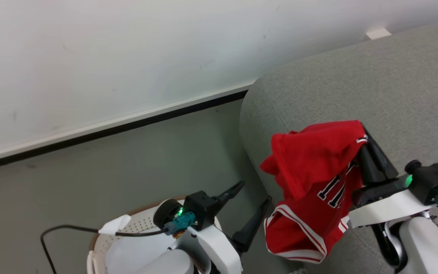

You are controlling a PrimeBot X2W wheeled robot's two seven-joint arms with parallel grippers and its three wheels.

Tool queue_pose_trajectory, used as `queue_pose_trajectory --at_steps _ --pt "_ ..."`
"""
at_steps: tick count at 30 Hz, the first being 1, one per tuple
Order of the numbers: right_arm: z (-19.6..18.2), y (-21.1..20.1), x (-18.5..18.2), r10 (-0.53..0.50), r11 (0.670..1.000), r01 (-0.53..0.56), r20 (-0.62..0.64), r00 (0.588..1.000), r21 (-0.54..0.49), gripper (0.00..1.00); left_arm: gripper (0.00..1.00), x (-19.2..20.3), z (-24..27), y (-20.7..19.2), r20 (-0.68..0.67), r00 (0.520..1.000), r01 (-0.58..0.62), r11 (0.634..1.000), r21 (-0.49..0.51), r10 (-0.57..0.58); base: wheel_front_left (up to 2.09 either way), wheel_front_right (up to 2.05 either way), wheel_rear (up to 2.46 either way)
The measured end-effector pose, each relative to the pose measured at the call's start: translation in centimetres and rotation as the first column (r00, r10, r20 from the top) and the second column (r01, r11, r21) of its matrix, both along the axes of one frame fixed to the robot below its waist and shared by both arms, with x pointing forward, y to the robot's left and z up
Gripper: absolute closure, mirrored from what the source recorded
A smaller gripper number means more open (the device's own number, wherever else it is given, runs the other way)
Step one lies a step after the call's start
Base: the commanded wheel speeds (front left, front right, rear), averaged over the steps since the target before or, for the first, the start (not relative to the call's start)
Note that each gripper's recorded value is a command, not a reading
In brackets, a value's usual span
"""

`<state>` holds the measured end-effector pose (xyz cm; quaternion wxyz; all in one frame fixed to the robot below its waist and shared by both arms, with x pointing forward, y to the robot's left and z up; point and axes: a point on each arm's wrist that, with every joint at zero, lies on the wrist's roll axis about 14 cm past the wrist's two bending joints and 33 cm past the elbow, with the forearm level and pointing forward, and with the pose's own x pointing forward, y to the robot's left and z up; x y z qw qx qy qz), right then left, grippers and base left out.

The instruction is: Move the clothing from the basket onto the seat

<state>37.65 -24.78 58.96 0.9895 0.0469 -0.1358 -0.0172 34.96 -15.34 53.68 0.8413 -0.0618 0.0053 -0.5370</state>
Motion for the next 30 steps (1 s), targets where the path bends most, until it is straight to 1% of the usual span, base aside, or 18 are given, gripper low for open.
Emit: queue_pose_trajectory --at_steps 4,9,11,13,17,20,23,24,26,30 --pt "0.1 -1.1 0.7 -0.029 1.0 0.029 -0.004 1.0 -0.01 1.0 0.0 0.7 -0.5 0.2 -0.009 1.0 -0.001 1.0 0.004 0.001 0.0 0.0 0.0" --pt "2.2 -2.9 2.8 -0.055 0.997 0.056 0.02 0.998 -0.054 1.0 0.0 1.8 -1.0 0.4 -0.019 1.0 0.001 1.0 0.002 -0.001 0.0 0.0 0.0" --pt "2.9 -4.0 3.9 -0.073 0.993 0.074 0.016 0.997 -0.092 1.0 0.0 2.3 -1.4 0.5 -0.024 1.0 0.004 1.0 0.006 -0.004 0.0 0.0 0.0" --pt "3.8 -5.0 5.3 -0.09 0.981 0.09 0.009 0.996 -0.171 1.0 0.0 2.9 -1.9 0.7 -0.029 1.0 0.006 1.0 0.01 -0.006 0.0 0.0 0.0" --pt "5.7 -7.5 8.4 -0.149 0.961 0.147 0.01 0.989 -0.233 1.0 0.0 4.1 -2.9 0.8 -0.033 0.999 0.016 1.0 0.014 -0.016 0.0 0.0 0.0" --pt "6.7 -10.7 10.3 -0.23 0.931 0.221 0.006 0.973 -0.292 1.0 0.0 5.2 -3.5 0.8 -0.037 0.999 0.023 1.0 0.006 -0.023 0.0 0.0 0.0" --pt "6.7 -13.1 12.3 -0.295 0.892 0.269 -0.017 0.955 -0.363 1.0 0.0 6.3 -4.2 1.0 -0.043 0.999 0.028 1.0 -0.004 -0.028 0.0 0.0 0.0" --pt "6.5 -13.9 12.9 -0.319 0.88 0.285 -0.027 0.947 -0.38 1.0 0.0 6.7 -4.6 1.1 -0.048 0.999 0.025 1.0 -0.006 -0.026 0.0 0.0 0.0" --pt "5.7 -15.6 13.9 -0.364 0.867 0.319 -0.05 0.93 -0.383 1.0 0.0 7.4 -5.6 1.4 -0.066 0.998 0.02 1.0 -0.003 -0.02 0.0 0.0 0.0" --pt "2.8 -19.3 14.6 -0.467 0.824 0.387 -0.107 0.878 -0.415 1.0 0.0 8.5 -7.6 2.1 -0.099 0.995 0.007 1.0 0.01 -0.006 0.0 0.0 0.0"
